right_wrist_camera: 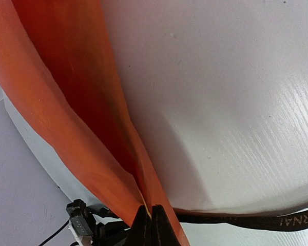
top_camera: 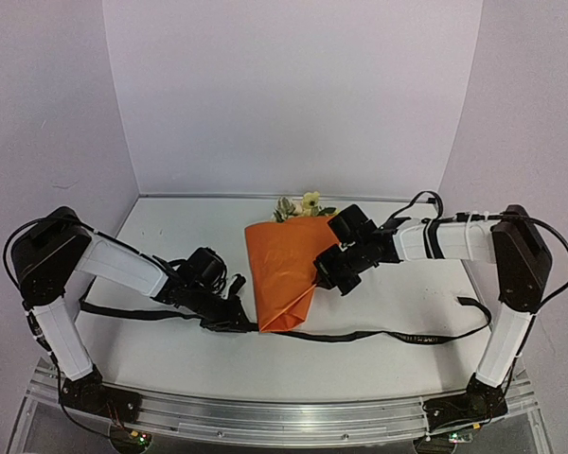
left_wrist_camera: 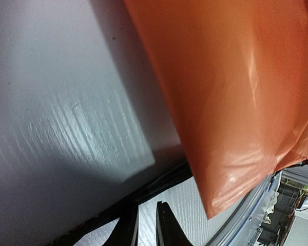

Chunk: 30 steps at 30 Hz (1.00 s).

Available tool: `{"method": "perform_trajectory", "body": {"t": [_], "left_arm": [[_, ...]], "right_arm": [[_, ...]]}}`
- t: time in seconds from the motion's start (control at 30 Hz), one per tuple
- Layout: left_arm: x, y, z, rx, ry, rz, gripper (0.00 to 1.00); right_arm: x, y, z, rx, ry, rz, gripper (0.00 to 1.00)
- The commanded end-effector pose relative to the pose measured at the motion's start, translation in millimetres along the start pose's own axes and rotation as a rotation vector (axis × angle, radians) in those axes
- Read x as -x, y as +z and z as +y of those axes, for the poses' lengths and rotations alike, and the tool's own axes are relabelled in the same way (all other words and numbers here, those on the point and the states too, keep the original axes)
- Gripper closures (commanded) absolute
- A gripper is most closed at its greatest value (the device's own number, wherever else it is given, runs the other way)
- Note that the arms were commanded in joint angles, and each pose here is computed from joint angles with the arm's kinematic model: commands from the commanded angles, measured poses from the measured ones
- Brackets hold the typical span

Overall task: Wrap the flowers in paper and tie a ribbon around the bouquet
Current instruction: Place the folded bouquet at the center of the board.

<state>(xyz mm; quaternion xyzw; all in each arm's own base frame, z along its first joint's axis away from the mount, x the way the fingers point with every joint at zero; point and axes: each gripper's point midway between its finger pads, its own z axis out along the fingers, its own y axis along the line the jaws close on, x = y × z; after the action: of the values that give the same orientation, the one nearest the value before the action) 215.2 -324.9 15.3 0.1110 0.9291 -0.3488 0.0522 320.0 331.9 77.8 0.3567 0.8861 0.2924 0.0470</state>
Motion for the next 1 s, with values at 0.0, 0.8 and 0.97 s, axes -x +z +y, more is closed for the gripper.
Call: {"method": "perform_trajectory", "body": {"t": [0.0,0.8,0.97], "left_arm": [[17,9,15,0.058,-0.085,-0.055,0.85],[51,-34,-11,0.033,-0.094,-0.17,0.6],[49,-57,-15,0.061,-0.071,-0.203,0.55]], "right_arm": [[-9,-16,10,0.054,-0.02,-0.019,1.0],[-27,-13,-36,-0.052,-0.255,-0.021,0.52],[-17,-39,-54,-0.101,-0.311,-0.083,0.36]]}}
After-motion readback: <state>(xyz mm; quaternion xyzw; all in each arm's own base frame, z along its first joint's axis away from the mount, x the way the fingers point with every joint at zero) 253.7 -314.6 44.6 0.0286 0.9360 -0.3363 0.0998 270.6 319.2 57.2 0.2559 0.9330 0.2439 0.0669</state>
